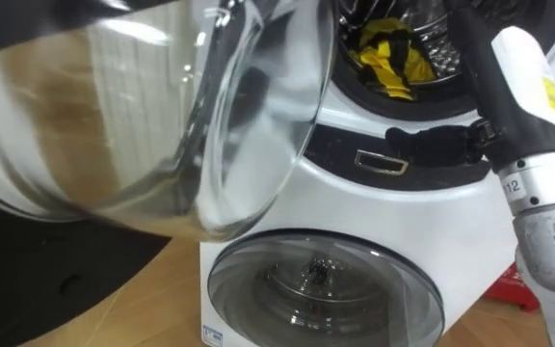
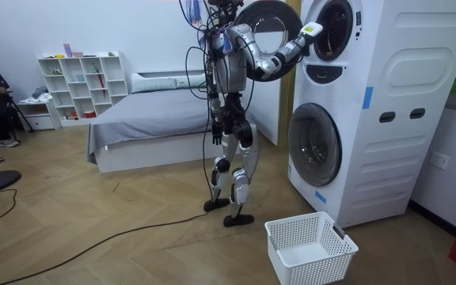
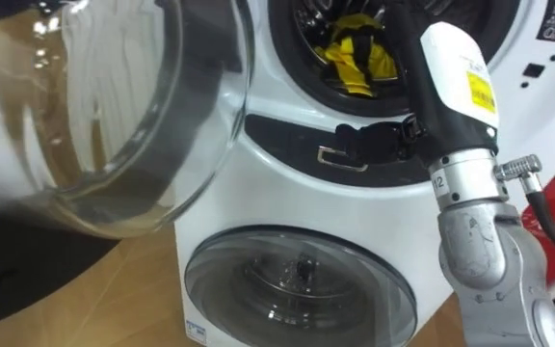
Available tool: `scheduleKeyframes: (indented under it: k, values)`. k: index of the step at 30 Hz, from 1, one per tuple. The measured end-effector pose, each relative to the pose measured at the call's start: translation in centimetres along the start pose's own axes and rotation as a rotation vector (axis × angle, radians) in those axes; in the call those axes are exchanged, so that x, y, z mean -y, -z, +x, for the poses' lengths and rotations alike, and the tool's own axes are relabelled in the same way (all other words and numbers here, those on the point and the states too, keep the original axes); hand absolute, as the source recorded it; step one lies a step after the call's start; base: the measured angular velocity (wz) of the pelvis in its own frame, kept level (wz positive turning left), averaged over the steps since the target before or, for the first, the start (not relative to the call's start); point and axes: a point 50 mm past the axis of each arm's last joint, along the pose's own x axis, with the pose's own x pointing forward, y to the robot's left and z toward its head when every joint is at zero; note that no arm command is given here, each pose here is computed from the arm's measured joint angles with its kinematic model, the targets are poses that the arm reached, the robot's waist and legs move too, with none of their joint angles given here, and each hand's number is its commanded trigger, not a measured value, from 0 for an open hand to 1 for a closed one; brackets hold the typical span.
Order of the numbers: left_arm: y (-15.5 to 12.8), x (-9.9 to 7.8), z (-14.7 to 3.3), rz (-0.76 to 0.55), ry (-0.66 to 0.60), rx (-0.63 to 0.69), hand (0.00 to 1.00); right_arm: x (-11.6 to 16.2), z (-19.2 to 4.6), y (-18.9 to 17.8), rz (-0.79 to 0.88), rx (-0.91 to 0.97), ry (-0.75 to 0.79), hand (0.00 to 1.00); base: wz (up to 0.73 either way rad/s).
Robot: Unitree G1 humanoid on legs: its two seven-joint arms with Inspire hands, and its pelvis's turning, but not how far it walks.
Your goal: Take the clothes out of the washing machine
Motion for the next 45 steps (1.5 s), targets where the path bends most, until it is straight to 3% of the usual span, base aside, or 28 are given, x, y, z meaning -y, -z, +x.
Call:
scheduleKeyframes:
  k: [20,26,35,39,42,45]
  values:
    - [2.4,-1.0,-0.3,-0.022,-0.033,-0.064,0.00,-2.5,0.7,3.3,-0.041,-0.134,-0.086,0.00,-0.07]
    - [1.0,-1.3,-0.2,-0.060,-0.043,0.005,0.00,-0.9,0.0,1.3,-0.068,-0.004,-0.076,0.00,-0.13]
    - [-3.9,-2.9,-0.1,-0.075,-0.074,0.134,0.00,-1.9,-0.6,0.9,-0.052,0.029,-0.169,0.00,-0.17]
    - [-5.2,-2.7,-0.2,-0.059,-0.067,0.170,0.00,-2.1,-0.8,0.9,-0.037,0.026,-0.195,0.00,0.06]
    - [-5.0,-2.2,-0.1,-0.060,-0.060,0.163,0.00,-2.1,-1.1,0.7,-0.016,0.031,-0.209,0.00,0.03]
    - [-2.5,-2.2,-0.1,-0.057,-0.071,0.098,0.00,-2.1,-1.2,0.4,0.009,0.039,-0.228,0.00,-0.05]
